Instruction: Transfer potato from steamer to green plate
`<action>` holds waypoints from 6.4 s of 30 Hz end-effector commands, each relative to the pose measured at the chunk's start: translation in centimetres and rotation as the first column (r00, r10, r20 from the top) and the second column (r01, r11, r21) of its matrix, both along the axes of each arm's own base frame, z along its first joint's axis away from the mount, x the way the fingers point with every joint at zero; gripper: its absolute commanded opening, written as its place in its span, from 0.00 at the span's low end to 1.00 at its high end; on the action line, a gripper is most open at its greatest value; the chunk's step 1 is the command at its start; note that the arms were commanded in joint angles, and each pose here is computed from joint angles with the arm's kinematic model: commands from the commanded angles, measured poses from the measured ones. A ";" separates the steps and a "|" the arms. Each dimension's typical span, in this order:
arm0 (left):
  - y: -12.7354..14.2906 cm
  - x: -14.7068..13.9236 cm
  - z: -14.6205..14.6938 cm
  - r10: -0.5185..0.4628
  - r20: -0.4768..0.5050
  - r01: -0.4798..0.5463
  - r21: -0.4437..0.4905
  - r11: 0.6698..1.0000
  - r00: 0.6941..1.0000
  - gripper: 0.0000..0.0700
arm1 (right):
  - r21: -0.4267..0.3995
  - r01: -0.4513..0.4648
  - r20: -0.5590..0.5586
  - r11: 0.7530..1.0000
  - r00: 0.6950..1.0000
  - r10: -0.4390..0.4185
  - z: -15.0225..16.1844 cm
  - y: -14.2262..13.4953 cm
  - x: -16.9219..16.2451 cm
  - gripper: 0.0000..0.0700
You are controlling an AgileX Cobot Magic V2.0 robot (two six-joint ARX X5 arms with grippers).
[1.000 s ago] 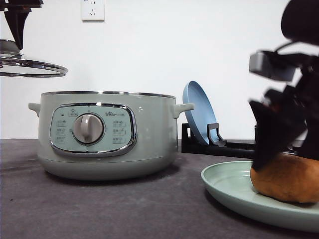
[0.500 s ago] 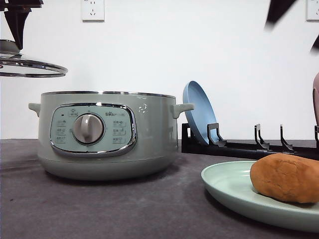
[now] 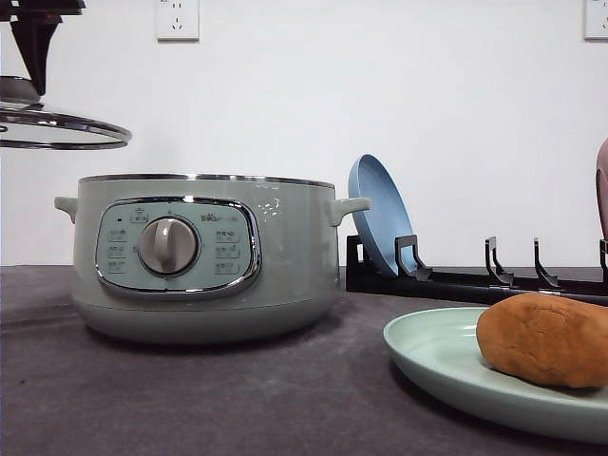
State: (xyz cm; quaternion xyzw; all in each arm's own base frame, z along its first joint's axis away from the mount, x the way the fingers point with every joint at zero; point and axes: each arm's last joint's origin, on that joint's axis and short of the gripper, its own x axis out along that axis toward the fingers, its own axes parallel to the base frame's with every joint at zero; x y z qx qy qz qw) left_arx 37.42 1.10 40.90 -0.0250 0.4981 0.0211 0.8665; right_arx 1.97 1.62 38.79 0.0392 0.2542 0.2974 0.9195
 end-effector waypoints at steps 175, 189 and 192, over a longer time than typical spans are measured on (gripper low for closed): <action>-4.5 -31.8 -2.3 -0.270 0.683 0.498 -0.156 0.853 0.678 0.91 | 0.025 0.137 0.194 0.990 0.971 -0.139 1.6 -0.5 0.0 0.94; -4.5 -31.8 -2.3 -0.275 0.679 0.497 -0.153 0.854 0.681 0.02 | 0.023 0.141 0.181 0.990 0.973 -0.143 1.6 -0.4 0.2 0.02; -4.5 -31.8 -2.3 -0.275 0.679 0.497 -0.152 0.854 0.680 0.02 | 0.023 0.141 0.181 0.990 0.973 -0.143 1.6 -0.4 0.2 0.02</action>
